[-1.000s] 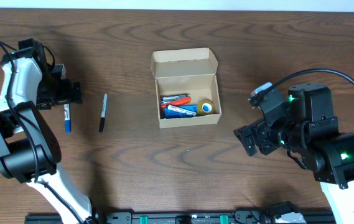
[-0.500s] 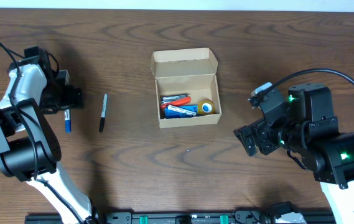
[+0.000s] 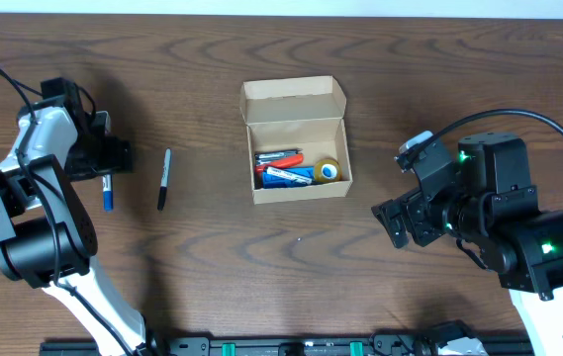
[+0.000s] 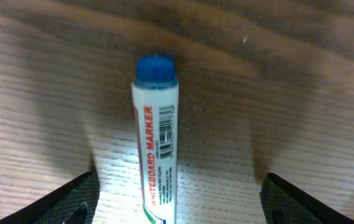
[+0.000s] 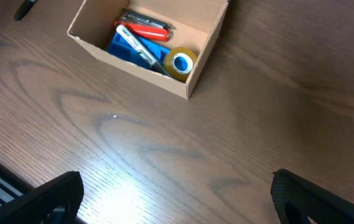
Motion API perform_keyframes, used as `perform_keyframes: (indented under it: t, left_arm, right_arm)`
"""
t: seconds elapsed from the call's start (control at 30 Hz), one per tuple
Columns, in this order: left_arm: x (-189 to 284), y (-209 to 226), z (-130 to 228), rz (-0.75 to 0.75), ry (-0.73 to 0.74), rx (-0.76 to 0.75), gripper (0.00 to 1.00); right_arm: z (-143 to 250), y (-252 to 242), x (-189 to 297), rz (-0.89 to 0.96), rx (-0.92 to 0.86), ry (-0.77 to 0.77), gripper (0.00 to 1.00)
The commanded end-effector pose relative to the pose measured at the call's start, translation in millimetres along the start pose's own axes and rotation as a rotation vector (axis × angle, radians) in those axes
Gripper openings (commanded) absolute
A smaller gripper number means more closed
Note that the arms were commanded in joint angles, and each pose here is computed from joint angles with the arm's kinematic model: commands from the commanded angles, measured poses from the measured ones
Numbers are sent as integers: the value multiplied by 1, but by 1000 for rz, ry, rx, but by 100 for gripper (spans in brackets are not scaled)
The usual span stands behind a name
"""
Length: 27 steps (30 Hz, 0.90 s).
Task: Pack container
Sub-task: 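Lower the left gripper onto the blue whiteboard marker and grasp it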
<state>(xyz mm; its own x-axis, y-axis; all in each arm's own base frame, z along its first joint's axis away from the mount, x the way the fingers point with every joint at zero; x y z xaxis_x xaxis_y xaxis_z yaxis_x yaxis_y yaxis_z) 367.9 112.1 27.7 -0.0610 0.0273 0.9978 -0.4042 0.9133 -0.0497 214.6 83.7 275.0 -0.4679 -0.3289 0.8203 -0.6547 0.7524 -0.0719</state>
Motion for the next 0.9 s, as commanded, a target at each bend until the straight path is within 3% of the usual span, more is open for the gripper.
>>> perform_keyframes:
  t: [0.0, 0.13, 0.27, 0.53, 0.77, 0.87]
  left_arm:
    - [-13, 3, 9, -7, 34, 29, 83]
    - [-15, 3, 11, -7, 37, 30, 76]
    - [-16, 3, 11, -7, 37, 31, 49]
    - [-16, 3, 11, -7, 37, 53, 35]
    - [-15, 3, 14, -9, 52, 106, 6]
    - [-13, 1, 16, 0, 64, 113, 6]
  right_arm:
    - [0, -1, 1, -2, -15, -3, 99]
    - [0, 0, 1, -2, -15, -3, 99]
    - [0, -1, 1, -2, -15, -3, 99]
    - [0, -1, 1, -2, -15, -3, 99]
    - [0, 0, 1, -2, -16, -3, 99]
    - [0, -1, 1, -2, -15, -3, 99]
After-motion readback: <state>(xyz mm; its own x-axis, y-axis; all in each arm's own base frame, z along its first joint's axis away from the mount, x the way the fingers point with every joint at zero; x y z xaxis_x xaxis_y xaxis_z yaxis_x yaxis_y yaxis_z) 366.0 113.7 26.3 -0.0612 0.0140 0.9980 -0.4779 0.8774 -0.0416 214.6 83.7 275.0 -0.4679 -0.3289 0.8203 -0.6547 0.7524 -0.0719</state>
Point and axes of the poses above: each gripper's point midway between its finger pads, its own x axis back along the fingers, its own y axis along the line the jaws close on, z = x × y, the point moved 3 cm from there along x, back along the fingers, and after that the axes turned 14 degrees about x, right-handed, at the moved point
